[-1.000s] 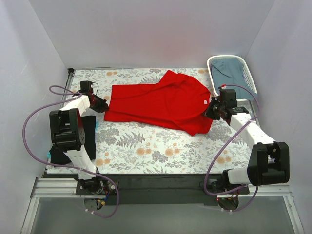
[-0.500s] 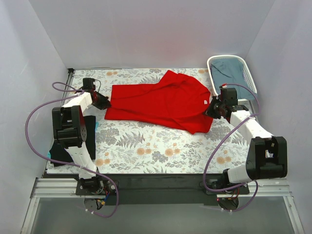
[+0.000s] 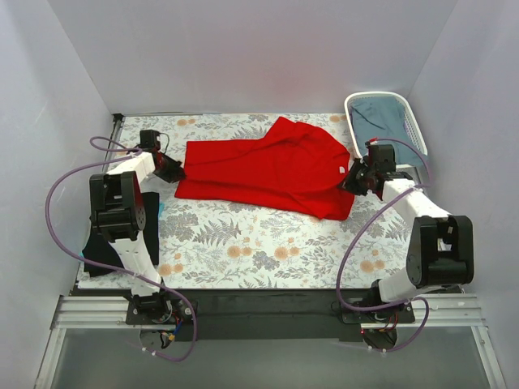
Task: Fold and stack the t-shirts
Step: Fold the tshirt
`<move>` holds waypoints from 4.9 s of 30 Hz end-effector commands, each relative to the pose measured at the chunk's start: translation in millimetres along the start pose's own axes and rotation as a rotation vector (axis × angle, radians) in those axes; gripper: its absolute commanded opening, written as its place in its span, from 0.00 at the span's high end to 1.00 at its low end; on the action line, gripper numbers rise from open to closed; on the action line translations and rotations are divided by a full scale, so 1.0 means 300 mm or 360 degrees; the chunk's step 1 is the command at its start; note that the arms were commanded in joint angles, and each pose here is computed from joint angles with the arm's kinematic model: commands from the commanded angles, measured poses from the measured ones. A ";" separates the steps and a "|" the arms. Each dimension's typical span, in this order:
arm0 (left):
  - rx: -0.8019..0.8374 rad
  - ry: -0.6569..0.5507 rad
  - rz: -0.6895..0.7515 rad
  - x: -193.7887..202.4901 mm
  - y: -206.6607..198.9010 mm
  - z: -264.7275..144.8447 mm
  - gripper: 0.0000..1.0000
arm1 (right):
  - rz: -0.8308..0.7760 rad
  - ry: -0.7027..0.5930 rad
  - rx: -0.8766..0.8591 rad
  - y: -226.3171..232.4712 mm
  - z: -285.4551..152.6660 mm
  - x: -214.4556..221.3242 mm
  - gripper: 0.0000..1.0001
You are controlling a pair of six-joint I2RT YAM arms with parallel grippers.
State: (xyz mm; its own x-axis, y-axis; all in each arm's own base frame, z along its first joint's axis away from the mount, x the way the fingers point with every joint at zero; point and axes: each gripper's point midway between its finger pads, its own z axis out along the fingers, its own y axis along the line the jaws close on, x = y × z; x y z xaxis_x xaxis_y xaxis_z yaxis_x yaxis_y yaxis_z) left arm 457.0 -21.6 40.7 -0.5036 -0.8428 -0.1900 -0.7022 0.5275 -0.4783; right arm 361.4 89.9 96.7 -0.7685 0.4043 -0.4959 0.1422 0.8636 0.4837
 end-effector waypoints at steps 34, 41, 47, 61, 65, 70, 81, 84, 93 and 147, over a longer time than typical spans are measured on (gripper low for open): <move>0.0048 -0.0039 0.0003 -0.026 -0.038 -0.017 1.00 | -0.0051 -0.0090 -0.0114 0.089 0.097 -0.190 0.99; 0.0044 -0.0036 0.0005 -0.025 -0.035 -0.009 1.00 | -0.0050 -0.0075 -0.0087 0.073 0.130 -0.194 0.99; 0.0056 -0.0036 0.0016 -0.028 -0.043 -0.012 1.00 | -0.0059 -0.0081 -0.0071 0.068 0.143 -0.206 0.99; 0.0056 -0.0018 0.0015 -0.017 -0.033 0.003 1.00 | -0.0075 -0.0085 -0.0105 0.091 0.173 -0.247 0.99; 0.0060 -0.0018 0.0018 -0.016 -0.034 0.004 1.00 | -0.0076 -0.0074 -0.0104 0.091 0.188 -0.248 0.99; 0.0096 -0.0018 0.0050 -0.022 -0.054 -0.004 0.86 | -0.0088 -0.0072 -0.0078 0.079 0.198 -0.250 0.92; -0.0095 -0.0339 0.0005 -0.077 0.045 -0.217 0.38 | -0.0141 -0.0107 -0.0017 0.085 0.083 -0.257 0.30; -0.0142 -0.0350 -0.0045 -0.020 0.129 -0.262 0.44 | -0.0124 -0.0134 0.0007 0.061 -0.004 -0.185 0.35; -0.0198 -0.0243 -0.0022 0.080 0.190 -0.170 0.53 | -0.0084 -0.0069 0.0060 -0.041 -0.070 0.028 0.43; -0.0400 -0.0249 -0.0011 0.100 0.275 -0.242 1.00 | 0.0009 -0.0019 0.0302 -0.266 -0.124 0.145 0.99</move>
State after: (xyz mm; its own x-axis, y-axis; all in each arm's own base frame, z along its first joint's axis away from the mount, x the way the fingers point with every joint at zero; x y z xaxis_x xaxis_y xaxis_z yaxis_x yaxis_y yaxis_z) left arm 358.5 -4.0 29.7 -0.4478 -0.8524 -0.2700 -0.8240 0.5106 -0.2455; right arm 308.0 31.0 58.0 -0.7509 0.4204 -0.5093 0.2708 0.8994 0.3432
